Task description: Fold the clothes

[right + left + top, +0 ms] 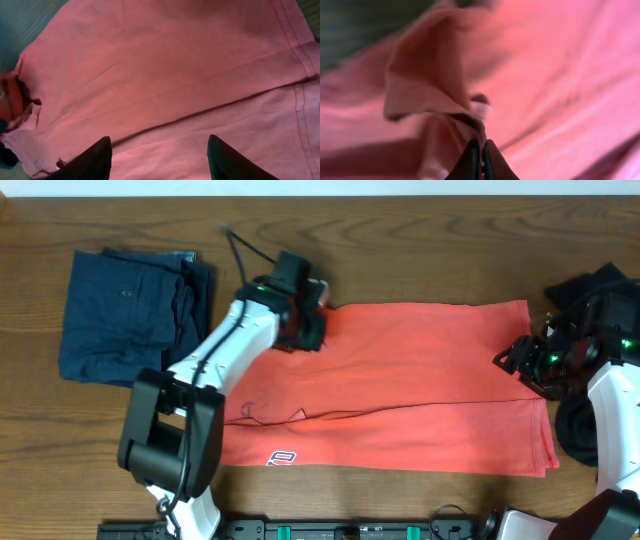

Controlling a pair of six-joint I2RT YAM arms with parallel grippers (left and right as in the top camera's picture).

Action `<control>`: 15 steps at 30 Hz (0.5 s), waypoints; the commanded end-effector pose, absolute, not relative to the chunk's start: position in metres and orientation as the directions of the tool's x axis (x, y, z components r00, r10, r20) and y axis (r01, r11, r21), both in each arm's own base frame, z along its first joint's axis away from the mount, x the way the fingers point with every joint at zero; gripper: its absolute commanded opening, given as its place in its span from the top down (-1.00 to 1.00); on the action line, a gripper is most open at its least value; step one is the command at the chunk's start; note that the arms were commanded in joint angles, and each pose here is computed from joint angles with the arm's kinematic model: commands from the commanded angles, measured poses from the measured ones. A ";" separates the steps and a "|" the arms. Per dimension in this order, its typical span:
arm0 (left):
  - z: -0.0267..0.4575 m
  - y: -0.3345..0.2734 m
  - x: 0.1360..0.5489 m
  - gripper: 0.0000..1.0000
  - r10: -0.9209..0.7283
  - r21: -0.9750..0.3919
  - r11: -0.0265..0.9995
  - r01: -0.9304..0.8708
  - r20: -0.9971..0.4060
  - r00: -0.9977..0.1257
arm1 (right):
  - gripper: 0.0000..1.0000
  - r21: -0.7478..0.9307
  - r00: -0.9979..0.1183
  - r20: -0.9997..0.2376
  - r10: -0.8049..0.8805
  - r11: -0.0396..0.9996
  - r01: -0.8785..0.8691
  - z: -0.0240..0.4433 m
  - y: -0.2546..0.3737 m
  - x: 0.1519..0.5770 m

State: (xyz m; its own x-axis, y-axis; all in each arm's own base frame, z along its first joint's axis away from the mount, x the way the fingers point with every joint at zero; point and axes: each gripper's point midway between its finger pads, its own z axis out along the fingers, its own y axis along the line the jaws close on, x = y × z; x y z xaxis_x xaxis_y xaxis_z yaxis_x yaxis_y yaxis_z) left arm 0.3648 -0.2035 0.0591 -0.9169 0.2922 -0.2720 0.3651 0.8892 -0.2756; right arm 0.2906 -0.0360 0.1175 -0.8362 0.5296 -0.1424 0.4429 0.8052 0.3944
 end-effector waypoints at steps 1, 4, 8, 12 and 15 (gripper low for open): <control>0.059 -0.220 0.349 0.85 0.416 -0.261 0.835 0.485 -0.278 -0.866 | -0.19 0.393 -0.846 -0.160 0.508 0.819 0.417 0.121 -0.035 0.295; 0.055 -0.222 0.341 0.22 0.454 -0.207 0.837 0.507 -0.256 -0.854 | -0.19 0.393 -0.846 -0.160 0.508 0.819 0.417 0.121 -0.035 0.294; 0.052 -0.212 0.333 0.01 0.481 -0.130 0.849 0.512 -0.209 -0.852 | -0.19 0.393 -0.847 -0.157 0.508 0.819 0.418 0.121 -0.034 0.294; 0.050 -0.187 0.325 0.01 0.482 -0.036 0.871 0.491 -0.138 -0.865 | -0.20 0.393 -0.847 -0.160 0.507 0.820 0.417 0.121 -0.035 0.294; 0.049 -0.166 0.322 0.01 0.475 0.041 0.880 0.474 -0.085 -0.876 | -0.20 0.393 -0.847 -0.161 0.507 0.820 0.417 0.121 -0.035 0.295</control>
State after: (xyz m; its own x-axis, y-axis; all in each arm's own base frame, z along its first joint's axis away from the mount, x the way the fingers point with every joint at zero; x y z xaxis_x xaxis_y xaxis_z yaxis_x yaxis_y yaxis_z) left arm 0.3146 -0.1899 0.0441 -0.8753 0.4746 -0.0931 0.4816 0.8729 -0.0785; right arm 0.2906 -0.0360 0.1175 -0.8362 0.5296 -0.1424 0.4429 0.8052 0.3944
